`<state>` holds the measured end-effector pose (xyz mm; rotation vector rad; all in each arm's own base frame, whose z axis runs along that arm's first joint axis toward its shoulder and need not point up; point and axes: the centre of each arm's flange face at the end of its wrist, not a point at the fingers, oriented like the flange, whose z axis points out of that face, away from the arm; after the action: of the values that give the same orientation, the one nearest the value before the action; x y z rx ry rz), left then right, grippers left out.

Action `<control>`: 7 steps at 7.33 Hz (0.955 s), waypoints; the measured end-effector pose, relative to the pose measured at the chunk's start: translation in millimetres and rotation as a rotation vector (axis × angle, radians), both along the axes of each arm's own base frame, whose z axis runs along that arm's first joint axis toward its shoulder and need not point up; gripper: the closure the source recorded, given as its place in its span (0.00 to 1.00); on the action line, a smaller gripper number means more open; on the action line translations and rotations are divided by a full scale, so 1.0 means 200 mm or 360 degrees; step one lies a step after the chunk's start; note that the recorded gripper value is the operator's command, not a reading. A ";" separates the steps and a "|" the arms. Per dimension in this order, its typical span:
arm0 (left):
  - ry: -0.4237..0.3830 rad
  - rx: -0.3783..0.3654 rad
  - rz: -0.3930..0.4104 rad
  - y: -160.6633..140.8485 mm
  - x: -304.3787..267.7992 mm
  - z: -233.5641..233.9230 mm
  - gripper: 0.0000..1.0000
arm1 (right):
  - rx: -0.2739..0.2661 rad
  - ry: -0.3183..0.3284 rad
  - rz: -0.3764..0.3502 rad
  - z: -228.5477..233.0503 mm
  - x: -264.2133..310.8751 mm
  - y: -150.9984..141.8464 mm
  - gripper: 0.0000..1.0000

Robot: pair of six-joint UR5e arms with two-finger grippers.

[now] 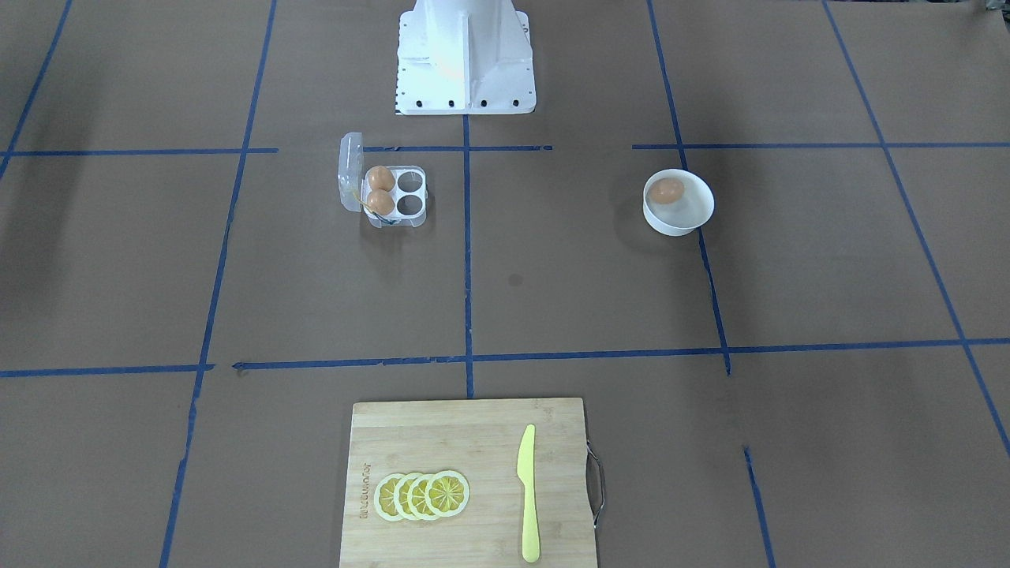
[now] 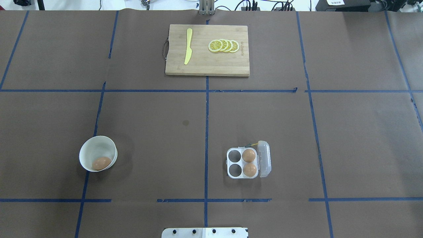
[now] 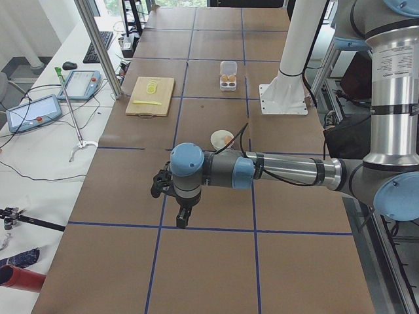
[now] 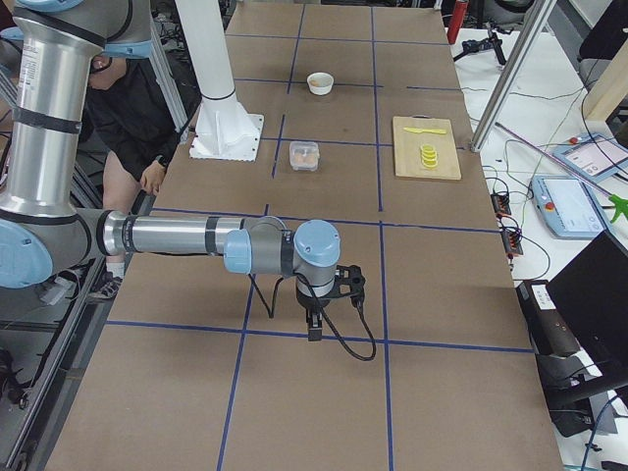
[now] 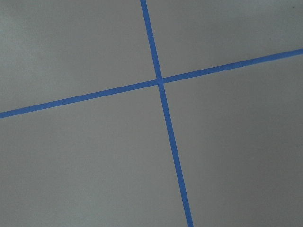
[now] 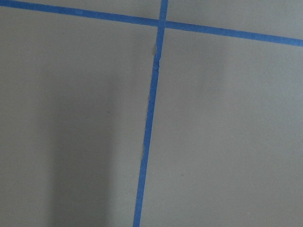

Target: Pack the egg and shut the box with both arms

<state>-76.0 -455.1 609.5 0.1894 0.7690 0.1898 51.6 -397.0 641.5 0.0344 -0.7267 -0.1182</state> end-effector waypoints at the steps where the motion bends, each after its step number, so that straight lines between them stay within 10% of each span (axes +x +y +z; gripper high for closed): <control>1: 0.0000 0.0092 0.0000 -0.02 0.00 -0.02 0.00 | 0.0068 -0.0007 -0.0002 -0.01 0.00 -0.02 0.00; 5: -0.0010 0.0821 -0.0006 -0.15 0.00 -0.16 0.00 | 0.0264 -0.0075 -0.0001 -0.10 -0.02 -0.12 0.00; 7: 0.0069 0.0979 -0.0064 -0.21 0.04 -0.34 0.00 | 0.0276 -0.0096 -0.0004 -0.11 -0.03 -0.13 0.00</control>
<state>-67.9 -496.2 542.4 0.7925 0.7314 0.3824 46.1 -423.0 619.1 0.2037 -0.7752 -0.1829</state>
